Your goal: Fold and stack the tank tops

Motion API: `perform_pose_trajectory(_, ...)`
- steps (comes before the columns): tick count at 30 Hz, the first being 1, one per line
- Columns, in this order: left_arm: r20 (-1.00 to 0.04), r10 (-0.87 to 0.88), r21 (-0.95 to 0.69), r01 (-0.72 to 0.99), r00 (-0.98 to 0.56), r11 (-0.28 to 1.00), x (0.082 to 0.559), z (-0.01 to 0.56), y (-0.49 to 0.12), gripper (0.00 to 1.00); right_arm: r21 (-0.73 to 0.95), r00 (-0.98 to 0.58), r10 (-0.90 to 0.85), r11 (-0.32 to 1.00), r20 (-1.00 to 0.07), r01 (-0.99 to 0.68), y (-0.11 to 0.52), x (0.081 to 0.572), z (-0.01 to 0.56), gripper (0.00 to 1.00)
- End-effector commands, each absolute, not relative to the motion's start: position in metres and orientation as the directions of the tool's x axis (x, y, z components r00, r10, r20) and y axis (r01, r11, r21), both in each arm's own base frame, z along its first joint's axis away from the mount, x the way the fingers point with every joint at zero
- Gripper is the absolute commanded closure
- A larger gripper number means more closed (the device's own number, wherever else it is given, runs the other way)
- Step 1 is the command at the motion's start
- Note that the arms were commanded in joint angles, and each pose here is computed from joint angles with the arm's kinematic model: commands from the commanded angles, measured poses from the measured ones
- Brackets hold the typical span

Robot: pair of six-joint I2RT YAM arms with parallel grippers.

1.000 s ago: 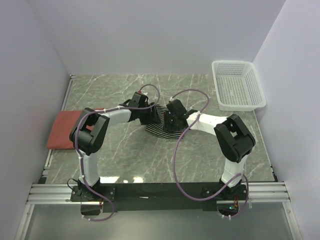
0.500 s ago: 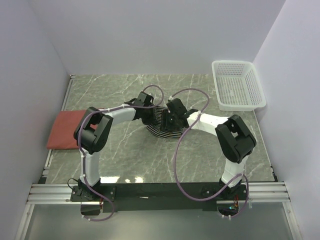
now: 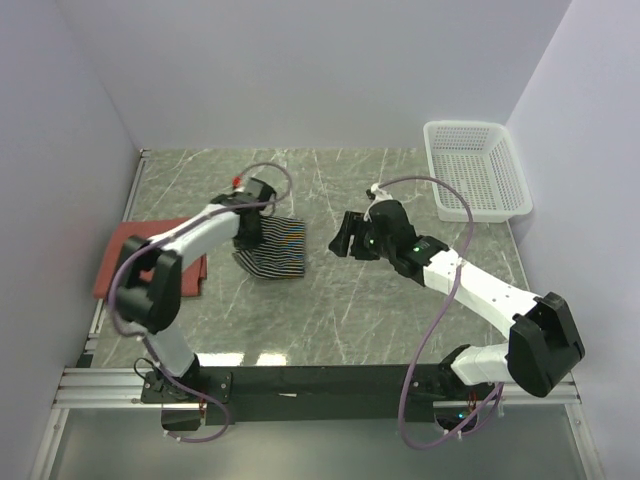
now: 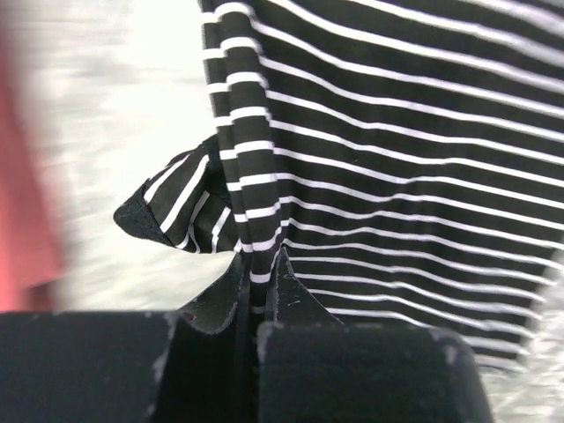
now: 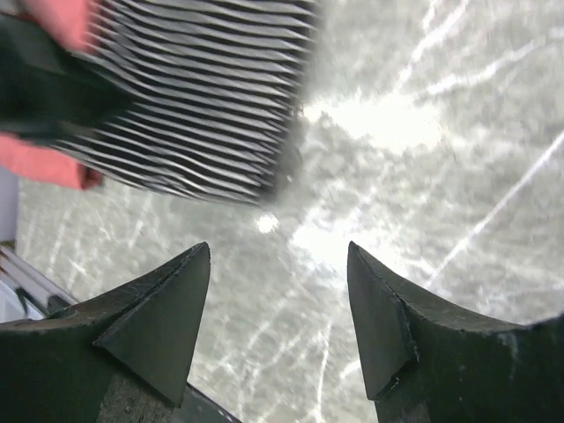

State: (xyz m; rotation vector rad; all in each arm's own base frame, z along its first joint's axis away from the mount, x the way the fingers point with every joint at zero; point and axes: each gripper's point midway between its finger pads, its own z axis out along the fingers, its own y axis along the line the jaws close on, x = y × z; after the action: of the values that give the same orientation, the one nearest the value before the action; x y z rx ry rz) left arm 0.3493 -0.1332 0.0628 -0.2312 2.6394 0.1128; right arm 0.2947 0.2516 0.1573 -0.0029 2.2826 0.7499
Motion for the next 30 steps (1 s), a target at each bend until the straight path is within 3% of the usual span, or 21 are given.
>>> perform_pose_trajectory(1,-0.564,-0.145,0.133,-0.263,-0.813,0.956,0.342,0.110,-0.073,1.00,0.542,-0.739,0.220,0.810,-0.636,-0.225,0.252,0.289,0.158,0.30)
perform_pose_trajectory(12,-0.713,-0.214,0.089,-0.389,-0.668,0.917,0.338,0.172,0.023,1.00,0.585,-0.750,0.206,0.760,-0.628,-0.282,0.267,0.285,0.161,0.30)
perform_pose_trajectory(24,-0.720,-0.342,-0.013,-0.481,-0.603,0.877,0.342,0.189,0.090,1.00,0.589,-0.755,0.198,0.754,-0.625,-0.290,0.270,0.285,0.157,0.29)
perform_pose_trajectory(30,-0.678,-0.413,-0.004,-0.558,-0.608,0.830,0.337,0.160,0.111,1.00,0.590,-0.770,0.190,0.757,-0.610,-0.280,0.272,0.286,0.146,0.30)
